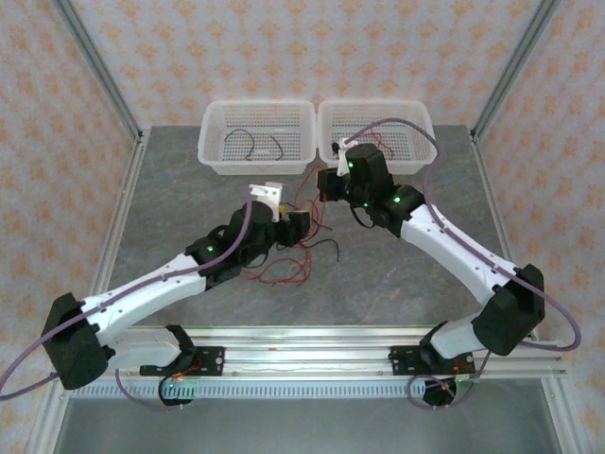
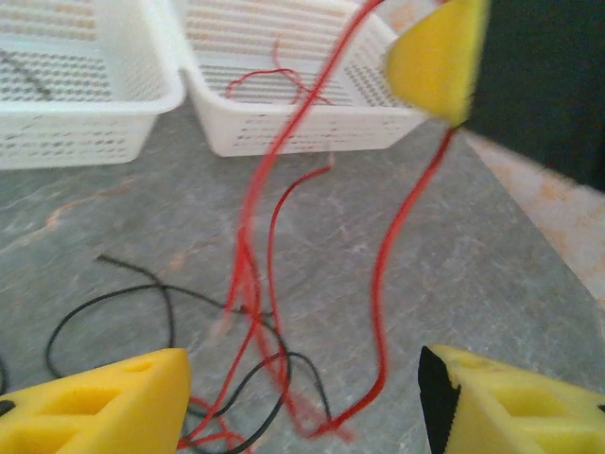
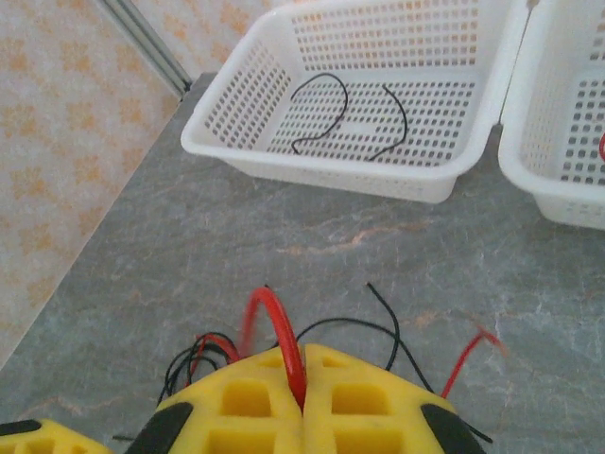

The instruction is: Untangle the cables

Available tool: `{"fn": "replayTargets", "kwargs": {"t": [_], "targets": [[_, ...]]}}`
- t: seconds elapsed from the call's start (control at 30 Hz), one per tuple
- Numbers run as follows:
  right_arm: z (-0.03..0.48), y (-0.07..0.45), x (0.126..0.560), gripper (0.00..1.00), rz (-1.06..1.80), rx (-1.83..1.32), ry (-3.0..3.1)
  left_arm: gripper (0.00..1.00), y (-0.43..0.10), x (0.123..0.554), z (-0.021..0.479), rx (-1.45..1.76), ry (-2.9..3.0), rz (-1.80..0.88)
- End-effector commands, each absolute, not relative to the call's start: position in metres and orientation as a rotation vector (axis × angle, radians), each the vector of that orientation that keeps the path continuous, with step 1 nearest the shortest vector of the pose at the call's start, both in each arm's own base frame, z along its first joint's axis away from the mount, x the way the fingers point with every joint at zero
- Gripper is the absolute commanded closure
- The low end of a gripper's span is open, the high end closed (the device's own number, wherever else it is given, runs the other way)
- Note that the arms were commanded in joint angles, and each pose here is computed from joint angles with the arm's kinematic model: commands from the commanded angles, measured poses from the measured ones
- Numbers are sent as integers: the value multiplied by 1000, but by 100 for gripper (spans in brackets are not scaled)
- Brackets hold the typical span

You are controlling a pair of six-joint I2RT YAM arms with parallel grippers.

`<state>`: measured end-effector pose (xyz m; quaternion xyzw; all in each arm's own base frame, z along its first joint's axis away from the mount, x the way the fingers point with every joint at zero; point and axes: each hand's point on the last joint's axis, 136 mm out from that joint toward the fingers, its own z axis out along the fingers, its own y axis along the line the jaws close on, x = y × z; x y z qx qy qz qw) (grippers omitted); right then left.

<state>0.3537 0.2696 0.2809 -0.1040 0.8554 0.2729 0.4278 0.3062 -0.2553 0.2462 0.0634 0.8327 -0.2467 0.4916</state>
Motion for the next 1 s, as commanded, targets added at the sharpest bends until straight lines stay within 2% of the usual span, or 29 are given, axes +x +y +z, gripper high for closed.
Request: {"fn": "replayTargets", "kwargs": {"t": [0.0,0.17,0.27,0.5,0.97], "targets": [[300,268,341,100,752,-257,2083,34,-281,317,278,215,1891,-633],[312,267,331,100,817,-238,2054,34,-283,344,248,154,1914,-482],[322,263,325,100,840,-229,2031,38,-274,356,227,94,1934,-378],[362,248,315,100,842,-195,1941,43,-275,356,178,67,1975,-382],[458,212,300,100,769,-134,1760,50,-257,361,90,16,2076,-210]]}}
